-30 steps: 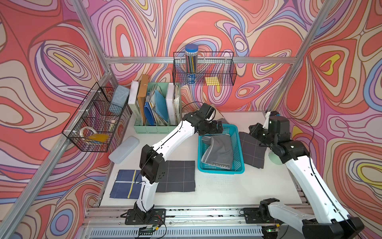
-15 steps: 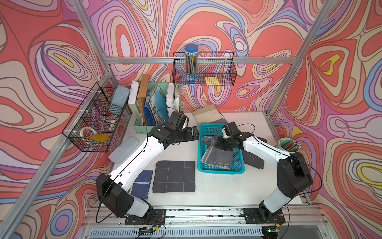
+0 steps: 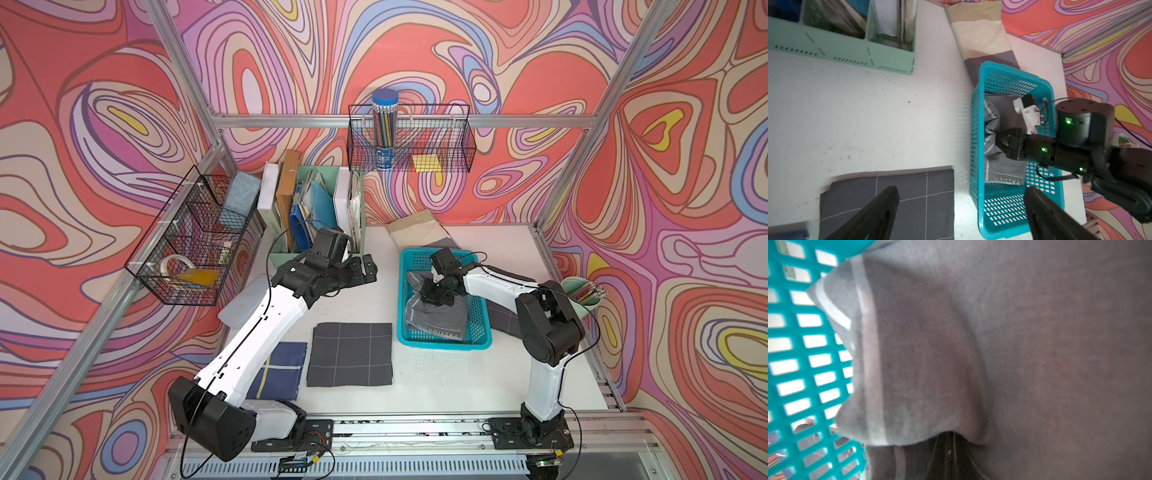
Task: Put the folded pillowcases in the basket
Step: Adjust the pillowcase at the center of the board.
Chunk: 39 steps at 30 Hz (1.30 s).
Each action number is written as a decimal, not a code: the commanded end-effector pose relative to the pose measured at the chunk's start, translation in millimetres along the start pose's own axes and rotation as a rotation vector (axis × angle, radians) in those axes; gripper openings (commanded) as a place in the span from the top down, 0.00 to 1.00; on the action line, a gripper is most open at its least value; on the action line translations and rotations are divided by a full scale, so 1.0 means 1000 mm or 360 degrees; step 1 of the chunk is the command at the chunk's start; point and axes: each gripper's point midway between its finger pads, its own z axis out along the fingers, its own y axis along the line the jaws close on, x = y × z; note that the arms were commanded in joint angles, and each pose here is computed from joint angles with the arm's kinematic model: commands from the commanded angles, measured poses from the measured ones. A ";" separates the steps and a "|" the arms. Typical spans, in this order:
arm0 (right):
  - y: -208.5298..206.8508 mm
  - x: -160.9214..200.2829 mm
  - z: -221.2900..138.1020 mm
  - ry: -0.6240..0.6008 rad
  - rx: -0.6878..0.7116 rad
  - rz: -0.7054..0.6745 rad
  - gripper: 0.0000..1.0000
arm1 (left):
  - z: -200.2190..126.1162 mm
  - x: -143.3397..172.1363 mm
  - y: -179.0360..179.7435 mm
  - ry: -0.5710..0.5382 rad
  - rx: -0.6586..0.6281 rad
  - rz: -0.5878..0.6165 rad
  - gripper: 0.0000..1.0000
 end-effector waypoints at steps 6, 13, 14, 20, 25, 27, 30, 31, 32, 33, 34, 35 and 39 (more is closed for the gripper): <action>0.019 -0.019 -0.117 -0.0340 0.0063 -0.0187 0.71 | -0.022 0.035 0.080 0.0039 -0.0309 -0.0351 0.01; 0.095 0.034 -0.138 -0.0224 -0.0208 -0.0577 0.94 | -0.040 0.050 0.100 0.0006 -0.0183 -0.0578 0.02; 0.110 0.050 -0.133 -0.0184 -0.0235 -0.0647 0.98 | -0.044 0.051 0.105 -0.0010 -0.0191 -0.0601 0.03; 0.174 0.140 -0.073 0.0111 -0.0247 -0.0947 1.00 | -0.072 0.051 0.123 -0.0172 -0.0282 -0.0637 0.18; 0.182 0.165 -0.014 0.0269 -0.0116 -0.1029 1.00 | -0.079 0.057 0.122 -0.0221 -0.0232 -0.0694 0.48; 0.183 0.168 0.006 0.0322 -0.0083 -0.1047 1.00 | -0.080 0.062 0.125 -0.0214 -0.0246 -0.0702 0.68; 0.187 0.175 0.034 0.0405 -0.0077 -0.1086 1.00 | -0.083 0.065 0.131 -0.0224 -0.0304 -0.0687 0.83; 0.188 0.178 0.043 0.0439 -0.0075 -0.1095 1.00 | -0.084 0.066 0.132 -0.0229 -0.0314 -0.0681 0.85; 0.187 0.179 0.049 0.0462 -0.0054 -0.1097 1.00 | -0.085 0.066 0.132 -0.0229 -0.0314 -0.0677 0.85; 0.184 0.180 0.056 0.0481 -0.0036 -0.1095 1.00 | -0.085 0.066 0.131 -0.0226 -0.0311 -0.0669 0.85; 0.181 0.181 0.061 0.0497 -0.0008 -0.1089 1.00 | -0.086 0.066 0.131 -0.0223 -0.0312 -0.0663 0.85; 0.175 0.182 0.066 0.0507 0.0035 -0.1081 1.00 | -0.087 0.066 0.132 -0.0223 -0.0319 -0.0652 0.85; 0.154 0.165 0.073 0.0407 0.0250 -0.1044 1.00 | -0.090 0.063 0.136 -0.0248 -0.0365 -0.0614 0.83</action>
